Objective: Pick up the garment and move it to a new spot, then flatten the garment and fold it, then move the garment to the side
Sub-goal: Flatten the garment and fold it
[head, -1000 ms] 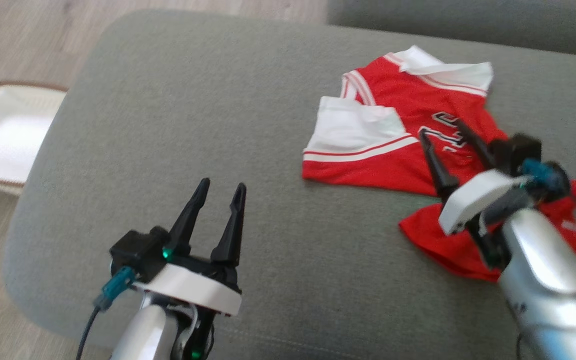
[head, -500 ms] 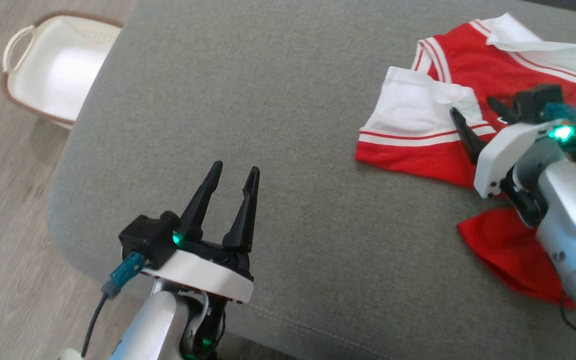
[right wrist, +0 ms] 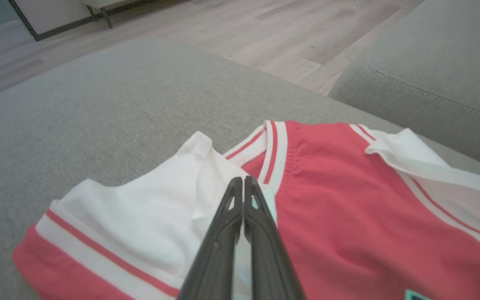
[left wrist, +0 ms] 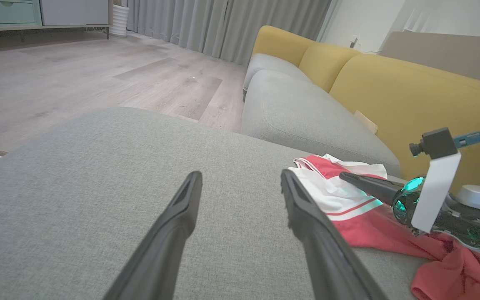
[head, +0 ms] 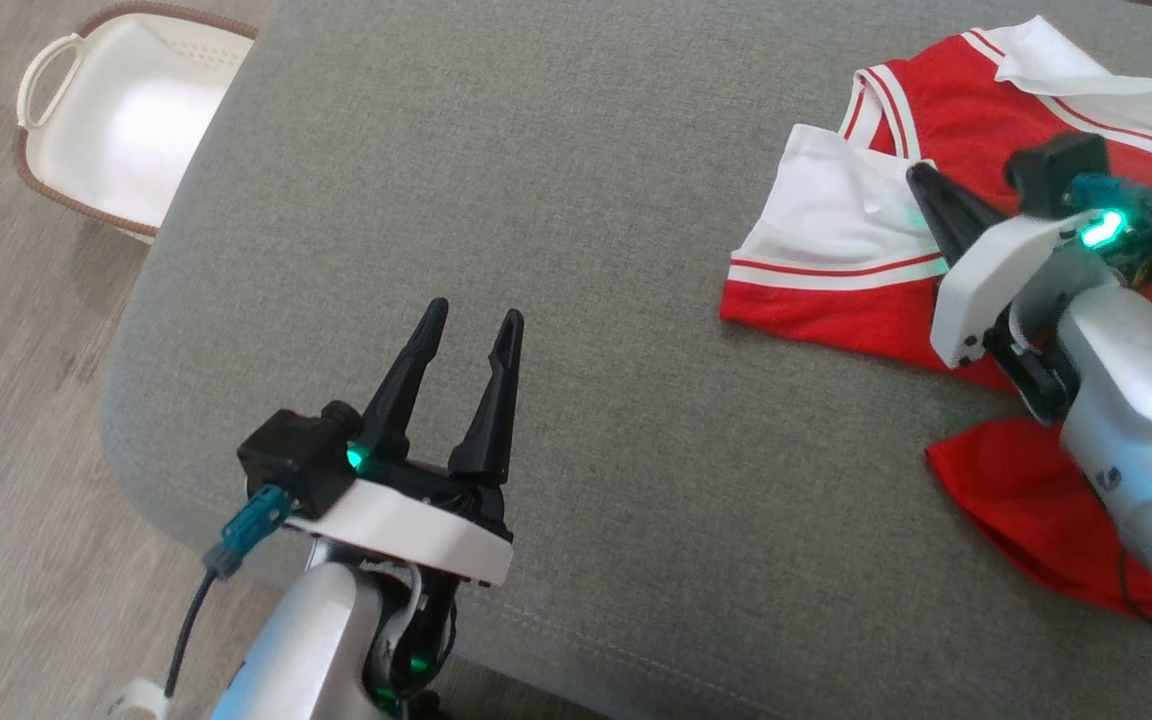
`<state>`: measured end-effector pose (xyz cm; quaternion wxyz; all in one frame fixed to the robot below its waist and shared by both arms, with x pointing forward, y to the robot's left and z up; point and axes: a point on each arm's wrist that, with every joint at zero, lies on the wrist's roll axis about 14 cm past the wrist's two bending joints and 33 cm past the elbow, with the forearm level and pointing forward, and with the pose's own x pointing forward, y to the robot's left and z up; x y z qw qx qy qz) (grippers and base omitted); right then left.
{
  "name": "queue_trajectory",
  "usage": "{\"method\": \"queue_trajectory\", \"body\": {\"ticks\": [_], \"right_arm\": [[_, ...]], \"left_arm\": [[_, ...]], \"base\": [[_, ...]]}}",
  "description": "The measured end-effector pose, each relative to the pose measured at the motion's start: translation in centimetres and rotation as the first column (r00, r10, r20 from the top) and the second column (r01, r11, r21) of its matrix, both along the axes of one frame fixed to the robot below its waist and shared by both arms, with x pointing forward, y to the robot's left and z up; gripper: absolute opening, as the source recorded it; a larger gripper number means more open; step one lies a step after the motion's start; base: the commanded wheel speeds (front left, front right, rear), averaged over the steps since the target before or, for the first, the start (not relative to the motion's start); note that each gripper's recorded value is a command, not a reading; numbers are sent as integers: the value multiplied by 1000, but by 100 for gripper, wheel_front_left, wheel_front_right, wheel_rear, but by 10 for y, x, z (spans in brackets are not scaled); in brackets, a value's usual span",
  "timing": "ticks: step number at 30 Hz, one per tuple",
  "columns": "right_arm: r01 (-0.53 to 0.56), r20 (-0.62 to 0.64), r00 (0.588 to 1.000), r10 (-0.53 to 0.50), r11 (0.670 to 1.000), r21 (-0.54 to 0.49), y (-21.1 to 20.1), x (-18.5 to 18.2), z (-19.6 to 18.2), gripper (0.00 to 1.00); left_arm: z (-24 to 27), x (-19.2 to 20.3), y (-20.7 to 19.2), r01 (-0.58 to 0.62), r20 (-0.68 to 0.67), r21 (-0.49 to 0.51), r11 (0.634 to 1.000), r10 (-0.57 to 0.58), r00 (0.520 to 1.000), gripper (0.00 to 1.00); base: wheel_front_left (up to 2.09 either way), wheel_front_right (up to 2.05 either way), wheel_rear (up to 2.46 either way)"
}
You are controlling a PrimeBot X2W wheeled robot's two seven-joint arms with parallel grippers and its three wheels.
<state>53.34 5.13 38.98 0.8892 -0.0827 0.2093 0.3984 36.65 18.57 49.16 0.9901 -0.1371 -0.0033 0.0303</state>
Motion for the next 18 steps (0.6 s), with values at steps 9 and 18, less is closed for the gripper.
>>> {"method": "queue_trajectory", "body": {"ticks": [9,18], "right_arm": [[-69,119,991,54,991,118,36,5,50,0],[-196,183,970,158,957,215,79,-27,83,0]], "left_arm": [[5,-1,-1,1,15,-8,1000,-1,1000,100],[13,-7,6,-23,40,-13,1000,24,999,100]], "base": [[0,0,0],[0,0,0]]}}
